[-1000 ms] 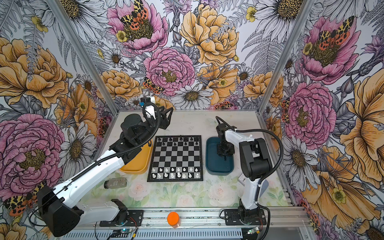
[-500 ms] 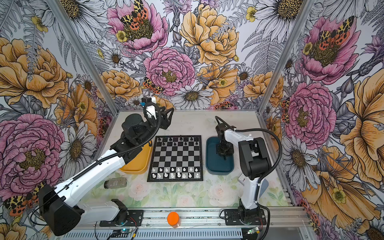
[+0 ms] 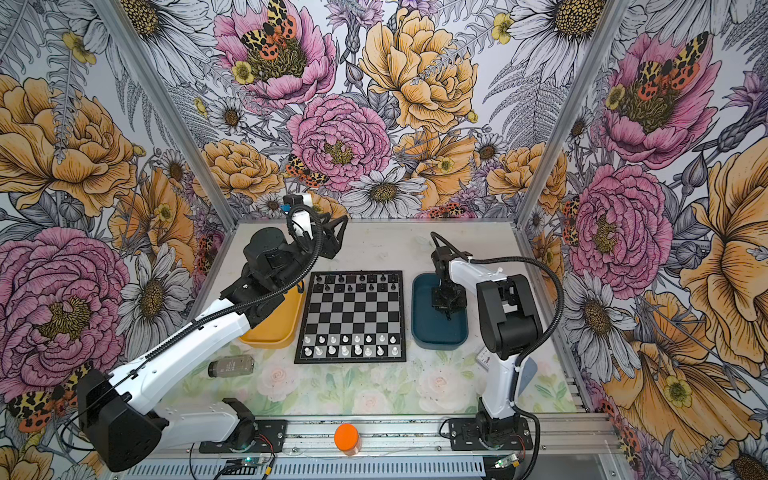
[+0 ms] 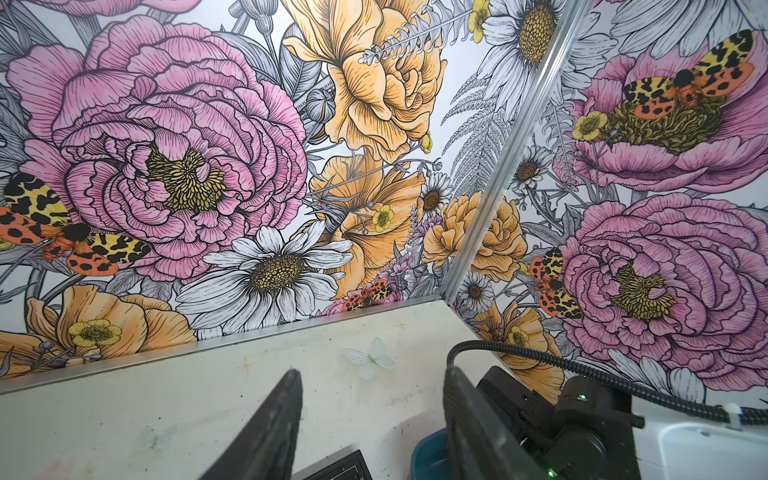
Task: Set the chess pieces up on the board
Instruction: 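Lift the black piece with the right gripper while the left gripper moves toward it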
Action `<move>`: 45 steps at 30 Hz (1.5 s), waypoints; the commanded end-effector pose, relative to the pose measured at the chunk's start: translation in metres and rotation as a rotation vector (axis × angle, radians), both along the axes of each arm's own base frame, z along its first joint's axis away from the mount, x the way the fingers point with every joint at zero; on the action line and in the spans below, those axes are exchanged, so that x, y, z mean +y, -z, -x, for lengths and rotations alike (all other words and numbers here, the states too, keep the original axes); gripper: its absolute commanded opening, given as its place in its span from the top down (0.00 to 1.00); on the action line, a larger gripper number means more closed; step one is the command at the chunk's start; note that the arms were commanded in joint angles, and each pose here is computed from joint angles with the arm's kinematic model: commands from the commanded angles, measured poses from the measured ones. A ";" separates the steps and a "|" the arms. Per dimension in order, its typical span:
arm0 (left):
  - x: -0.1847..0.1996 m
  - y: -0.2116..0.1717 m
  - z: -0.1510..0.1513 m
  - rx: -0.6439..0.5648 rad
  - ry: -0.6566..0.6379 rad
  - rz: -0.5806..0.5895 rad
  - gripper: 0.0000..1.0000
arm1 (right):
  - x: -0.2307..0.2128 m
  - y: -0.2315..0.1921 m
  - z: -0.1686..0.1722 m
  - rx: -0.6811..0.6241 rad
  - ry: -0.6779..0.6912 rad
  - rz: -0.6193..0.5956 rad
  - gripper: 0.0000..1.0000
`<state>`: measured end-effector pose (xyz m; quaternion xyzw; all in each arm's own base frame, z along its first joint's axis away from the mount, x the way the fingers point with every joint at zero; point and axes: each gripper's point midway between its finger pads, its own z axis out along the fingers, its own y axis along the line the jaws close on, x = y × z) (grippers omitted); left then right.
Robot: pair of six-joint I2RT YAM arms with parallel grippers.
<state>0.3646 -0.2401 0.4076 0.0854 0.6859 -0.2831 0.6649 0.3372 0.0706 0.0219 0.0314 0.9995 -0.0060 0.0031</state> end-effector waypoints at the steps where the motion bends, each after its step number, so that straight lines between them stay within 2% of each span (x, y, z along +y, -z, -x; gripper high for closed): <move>1: -0.009 -0.004 0.001 -0.013 0.034 0.011 0.44 | 0.012 -0.009 -0.011 -0.044 0.027 -0.055 1.00; 10: -0.019 0.000 0.010 -0.024 0.111 0.014 0.41 | 0.036 -0.086 -0.030 -0.277 0.129 -0.273 1.00; 16: -0.038 -0.004 0.031 -0.073 0.243 0.035 0.39 | 0.046 -0.149 -0.037 -0.480 0.211 -0.438 1.00; 22: -0.059 -0.001 0.046 -0.108 0.317 0.062 0.39 | 0.063 -0.233 -0.039 -0.734 0.239 -0.679 1.00; 29: -0.083 -0.020 0.068 -0.220 0.400 0.137 0.39 | 0.059 -0.302 -0.027 -0.948 0.247 -0.798 1.00; 35: -0.103 -0.021 0.089 -0.320 0.457 0.185 0.39 | 0.063 -0.338 -0.015 -1.057 0.241 -0.936 1.00; 45: -0.133 -0.004 0.104 -0.448 0.485 0.199 0.41 | 0.079 -0.373 -0.001 -1.086 0.189 -1.158 1.00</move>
